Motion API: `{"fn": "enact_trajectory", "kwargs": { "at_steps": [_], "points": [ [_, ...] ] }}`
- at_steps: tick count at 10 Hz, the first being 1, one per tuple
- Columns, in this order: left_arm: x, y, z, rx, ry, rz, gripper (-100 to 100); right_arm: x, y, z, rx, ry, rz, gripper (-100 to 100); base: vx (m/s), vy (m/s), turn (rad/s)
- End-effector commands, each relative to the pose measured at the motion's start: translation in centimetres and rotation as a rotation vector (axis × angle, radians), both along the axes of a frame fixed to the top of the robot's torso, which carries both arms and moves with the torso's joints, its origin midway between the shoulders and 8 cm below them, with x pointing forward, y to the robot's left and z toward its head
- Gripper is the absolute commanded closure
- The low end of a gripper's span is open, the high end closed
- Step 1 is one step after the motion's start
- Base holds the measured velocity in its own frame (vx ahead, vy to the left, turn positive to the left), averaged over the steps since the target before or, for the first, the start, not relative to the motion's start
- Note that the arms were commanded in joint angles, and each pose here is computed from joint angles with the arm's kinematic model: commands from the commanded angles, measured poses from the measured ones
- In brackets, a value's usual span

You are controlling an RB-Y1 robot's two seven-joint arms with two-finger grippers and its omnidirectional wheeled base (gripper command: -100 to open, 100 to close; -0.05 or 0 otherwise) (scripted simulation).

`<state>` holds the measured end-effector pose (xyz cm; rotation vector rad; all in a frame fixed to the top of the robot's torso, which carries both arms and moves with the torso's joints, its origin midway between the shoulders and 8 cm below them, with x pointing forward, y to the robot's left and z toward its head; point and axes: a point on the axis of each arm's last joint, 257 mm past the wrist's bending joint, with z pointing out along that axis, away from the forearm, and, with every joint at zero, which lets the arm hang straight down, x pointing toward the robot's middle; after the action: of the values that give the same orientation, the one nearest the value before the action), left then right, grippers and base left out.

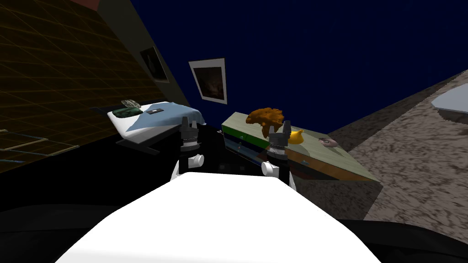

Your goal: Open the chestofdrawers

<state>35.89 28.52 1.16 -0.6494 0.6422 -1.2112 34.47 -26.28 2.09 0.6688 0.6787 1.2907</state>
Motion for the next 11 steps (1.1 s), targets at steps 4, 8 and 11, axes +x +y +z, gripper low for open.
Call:
{"fn": "enact_trajectory", "kwargs": {
  "at_steps": [4,8,11],
  "points": [
    [0.0,0.0,0.01,0.0,0.0,0.0,0,0.0,0.0,0.01,0.0,0.0,0.0,0,0.0,0.0,0.0],
    [-0.01,0.0,0.02,0.0,0.0,0.0,0,-0.01,0.0,0.02,0.0,0.0,0.0,0,0.0,0.0,0.0],
    [0.0,0.0,-0.01,0.0,0.0,0.0,0,0.04,0.52,-0.38,-0.085,0.011,-0.005,-100,0.022,0.002,-0.032]
  ]
}}
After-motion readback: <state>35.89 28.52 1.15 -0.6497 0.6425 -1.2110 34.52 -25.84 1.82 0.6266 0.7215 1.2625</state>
